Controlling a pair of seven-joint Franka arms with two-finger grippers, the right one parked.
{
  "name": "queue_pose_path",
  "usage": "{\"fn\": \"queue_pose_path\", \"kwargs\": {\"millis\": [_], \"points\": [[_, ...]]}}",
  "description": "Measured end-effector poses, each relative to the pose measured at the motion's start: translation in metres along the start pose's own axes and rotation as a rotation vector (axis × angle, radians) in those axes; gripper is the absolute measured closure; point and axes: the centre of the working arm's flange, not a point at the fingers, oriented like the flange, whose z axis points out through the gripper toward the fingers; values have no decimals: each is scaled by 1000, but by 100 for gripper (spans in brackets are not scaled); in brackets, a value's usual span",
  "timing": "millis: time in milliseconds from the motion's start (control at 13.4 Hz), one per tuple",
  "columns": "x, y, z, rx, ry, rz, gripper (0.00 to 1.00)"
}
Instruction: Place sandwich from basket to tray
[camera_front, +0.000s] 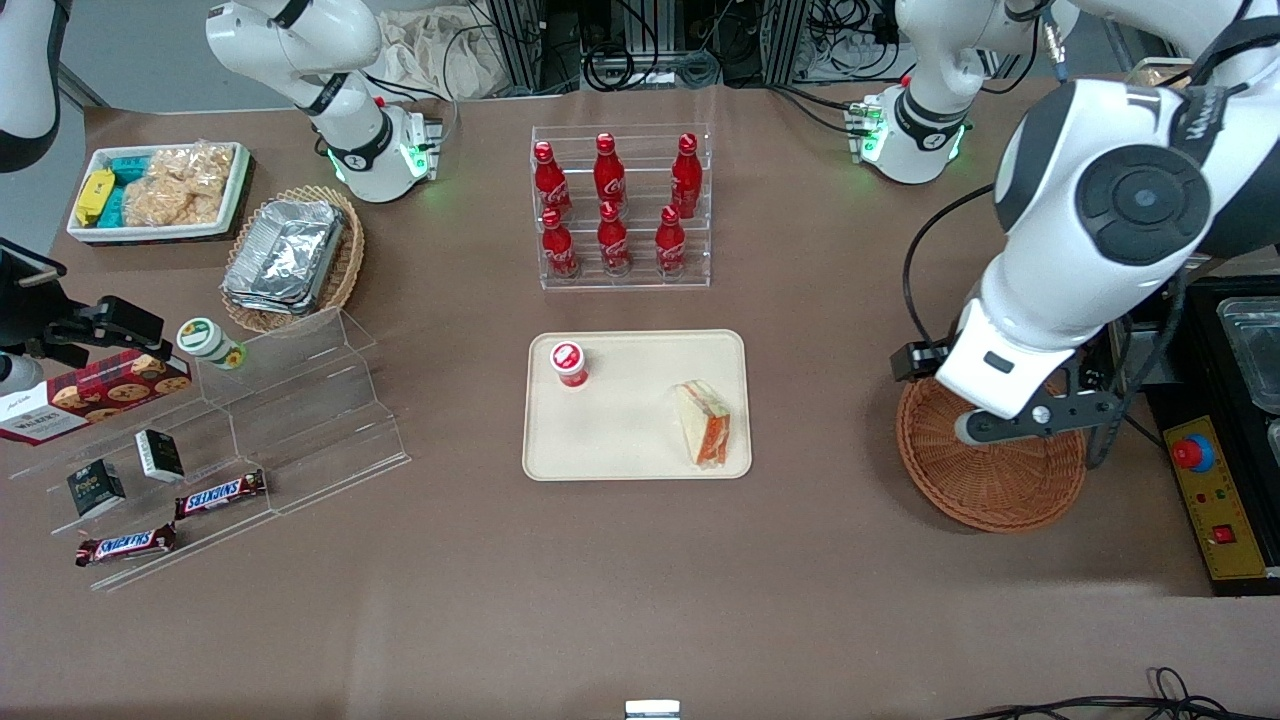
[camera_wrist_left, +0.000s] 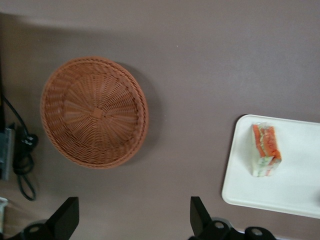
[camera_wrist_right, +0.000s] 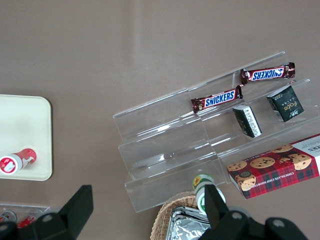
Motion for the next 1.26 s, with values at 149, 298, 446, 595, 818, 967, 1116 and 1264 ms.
{"fn": "queue_pose_path", "kwargs": {"millis": [149, 298, 446, 595, 818, 967, 1116, 1264], "points": [[1, -32, -6, 4, 9, 55, 0], [-1, -74, -11, -20, 18, 101, 0], [-8, -115, -15, -34, 15, 121, 0], [-18, -144, -17, -40, 10, 130, 0], [-26, -172, -18, -42, 6, 140, 0], [-27, -175, -18, -43, 4, 140, 0], [-27, -173, -18, -45, 7, 143, 0], [-27, -171, -19, -58, 12, 143, 0]]}}
